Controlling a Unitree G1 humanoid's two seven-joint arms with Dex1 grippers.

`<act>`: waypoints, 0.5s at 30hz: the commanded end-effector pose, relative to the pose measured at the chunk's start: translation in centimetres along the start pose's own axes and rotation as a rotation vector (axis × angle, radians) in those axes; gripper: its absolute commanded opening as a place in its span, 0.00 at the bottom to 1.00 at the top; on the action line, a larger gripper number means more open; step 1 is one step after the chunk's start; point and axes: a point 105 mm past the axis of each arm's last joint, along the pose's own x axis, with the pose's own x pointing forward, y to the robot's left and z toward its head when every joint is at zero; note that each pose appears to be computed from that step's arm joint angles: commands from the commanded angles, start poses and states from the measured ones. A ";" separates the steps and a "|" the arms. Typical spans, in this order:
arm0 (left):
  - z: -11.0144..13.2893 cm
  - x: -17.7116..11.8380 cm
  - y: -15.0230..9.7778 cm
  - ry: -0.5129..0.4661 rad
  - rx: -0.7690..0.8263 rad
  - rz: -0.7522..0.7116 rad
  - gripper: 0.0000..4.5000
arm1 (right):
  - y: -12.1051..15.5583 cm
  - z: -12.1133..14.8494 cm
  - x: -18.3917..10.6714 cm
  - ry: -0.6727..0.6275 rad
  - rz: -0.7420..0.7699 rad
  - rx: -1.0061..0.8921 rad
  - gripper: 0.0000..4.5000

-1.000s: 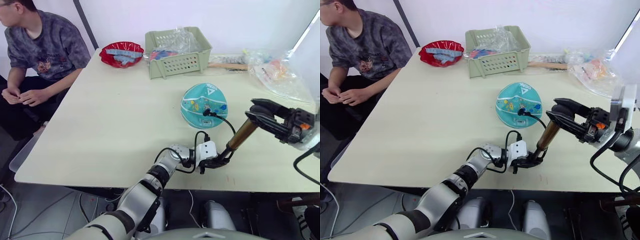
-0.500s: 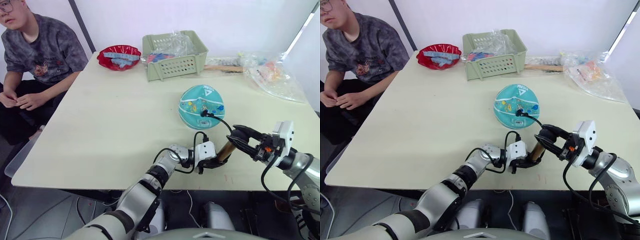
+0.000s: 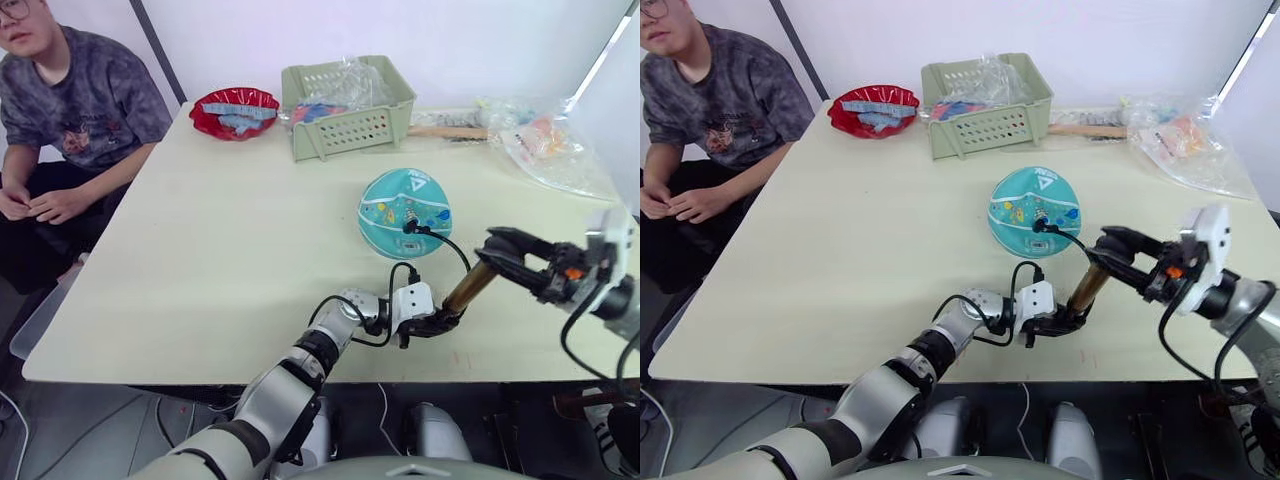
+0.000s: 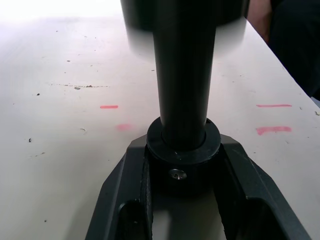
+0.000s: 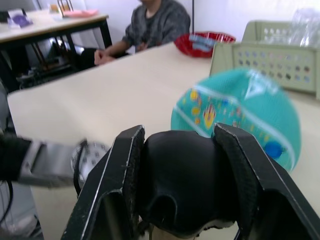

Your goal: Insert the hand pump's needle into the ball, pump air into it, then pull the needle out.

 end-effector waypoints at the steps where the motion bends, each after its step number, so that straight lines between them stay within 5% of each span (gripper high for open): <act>1: -3.8 -0.4 -1.8 0.122 -0.097 -0.035 0.25 | 0.1 4.6 -1.1 -0.075 -0.009 -0.101 0.38; 15: -3.9 -0.3 -2.0 0.127 -0.095 -0.043 0.25 | -0.5 9.5 -2.3 -0.103 -0.033 -0.142 0.38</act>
